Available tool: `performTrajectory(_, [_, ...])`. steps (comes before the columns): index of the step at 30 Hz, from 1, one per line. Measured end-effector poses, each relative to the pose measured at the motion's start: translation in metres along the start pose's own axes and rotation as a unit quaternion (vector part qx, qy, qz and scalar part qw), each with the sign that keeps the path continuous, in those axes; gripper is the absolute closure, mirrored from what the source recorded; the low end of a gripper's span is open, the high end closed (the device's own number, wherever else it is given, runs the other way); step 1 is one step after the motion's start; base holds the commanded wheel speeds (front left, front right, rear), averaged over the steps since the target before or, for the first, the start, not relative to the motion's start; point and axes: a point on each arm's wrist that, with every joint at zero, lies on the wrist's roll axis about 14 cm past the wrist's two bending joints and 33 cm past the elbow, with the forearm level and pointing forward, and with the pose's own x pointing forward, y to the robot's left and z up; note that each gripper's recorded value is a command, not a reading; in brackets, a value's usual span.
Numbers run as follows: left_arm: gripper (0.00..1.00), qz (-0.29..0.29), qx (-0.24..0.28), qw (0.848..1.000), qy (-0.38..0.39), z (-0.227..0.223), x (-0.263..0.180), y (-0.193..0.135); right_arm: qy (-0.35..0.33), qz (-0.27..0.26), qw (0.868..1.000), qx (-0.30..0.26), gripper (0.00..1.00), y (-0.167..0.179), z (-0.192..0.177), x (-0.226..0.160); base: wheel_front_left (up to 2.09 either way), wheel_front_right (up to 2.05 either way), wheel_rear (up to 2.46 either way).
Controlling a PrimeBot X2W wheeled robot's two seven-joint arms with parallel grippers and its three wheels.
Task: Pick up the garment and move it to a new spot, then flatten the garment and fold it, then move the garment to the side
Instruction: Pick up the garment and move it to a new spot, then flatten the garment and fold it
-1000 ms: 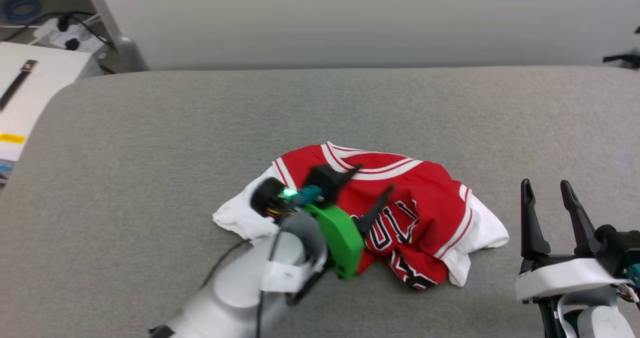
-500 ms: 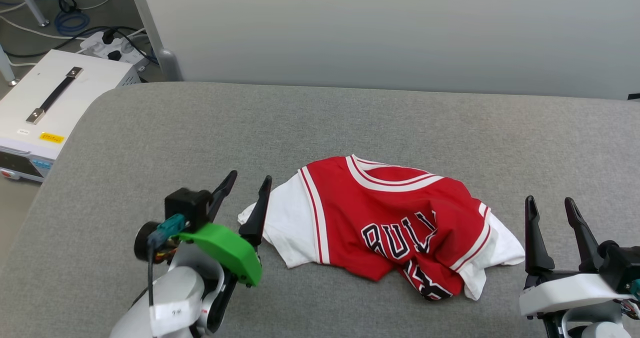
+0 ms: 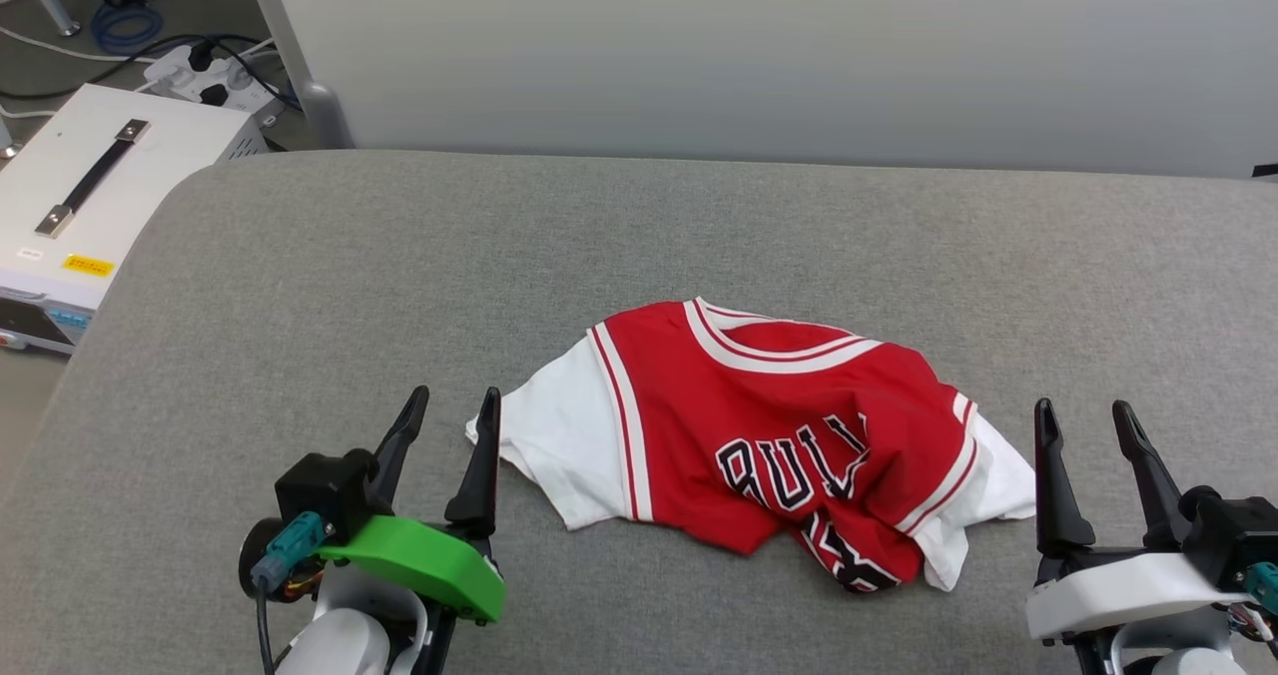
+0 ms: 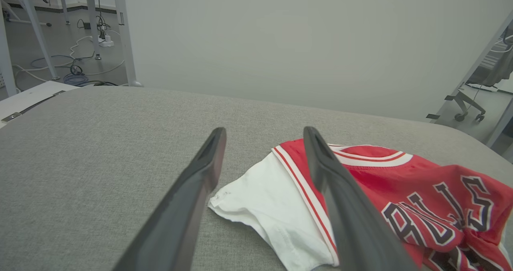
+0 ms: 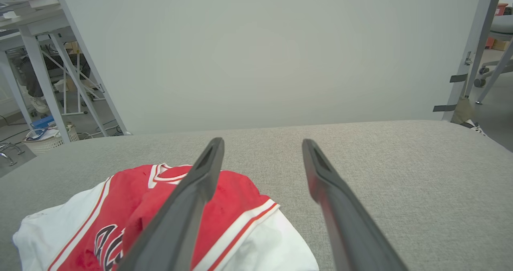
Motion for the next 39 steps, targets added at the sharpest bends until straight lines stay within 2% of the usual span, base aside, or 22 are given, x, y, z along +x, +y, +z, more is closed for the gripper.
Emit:
performTrajectory(8, [0.0, 0.0, -0.004, 1.0, 0.027, -0.018, 0.008, 0.006, 0.01, -0.007, 1.0, 0.0, 0.0, -0.005, -0.007, 0.001, 0.0, 0.0, 0.0])
performTrajectory(14, [0.0, -0.022, 0.014, 0.993, 0.116, -0.033, 0.036, 0.01, 0.016, -0.014, 1.0, -0.001, 0.0, -0.011, -0.013, 0.008, 0.0, 0.0, 0.0])
performTrajectory(18, [0.0, -0.028, 0.017, 0.976, 0.215, -0.055, 0.049, 0.016, 0.021, -0.016, 1.0, -0.001, 0.0, -0.013, -0.018, 0.014, 0.0, 0.0, 0.0])
performTrajectory(21, [0.0, -0.019, 0.015, 0.958, 0.286, -0.071, 0.053, 0.026, 0.029, -0.018, 0.999, 0.0, 0.0, -0.014, -0.025, 0.016, 0.0, 0.0, 0.0])
performTrajectory(25, [0.0, 0.0, 0.035, 0.93, 0.366, -0.092, 0.052, 0.044, 0.037, -0.023, 0.999, 0.0, 0.0, -0.018, -0.032, 0.02, 0.0, 0.0, 0.0])
performTrajectory(26, [0.0, 0.003, 0.04, 0.914, 0.404, -0.108, 0.05, 0.046, 0.041, -0.03, 0.999, 0.002, 0.0, -0.023, -0.037, 0.022, 0.0, 0.0, 0.0])
performTrajectory(27, [0.0, 0.0, 0.045, 0.908, 0.417, -0.115, 0.048, 0.045, 0.045, -0.033, 0.998, 0.002, 0.0, -0.026, -0.039, 0.022, 0.0, 0.0, 0.0])
performTrajectory(31, [0.0, 0.001, 0.063, 0.897, 0.437, -0.133, 0.048, 0.045, 0.059, -0.043, 0.997, 0.0, 0.0, -0.032, -0.049, 0.02, 0.0, 0.0, 0.0])
performTrajectory(37, [0.0, 0.005, 0.09, 0.89, 0.446, -0.148, 0.05, 0.05, 0.069, -0.052, 0.996, -0.003, 0.0, -0.039, -0.057, 0.021, 0.0, 0.0, 0.0])
performTrajectory(39, [0.78, 0.002, 0.091, 0.888, 0.452, -0.15, 0.051, 0.049, 0.07, -0.052, 0.996, -0.003, 0.0, -0.04, -0.058, 0.021, 0.0, 0.0, 0.0])
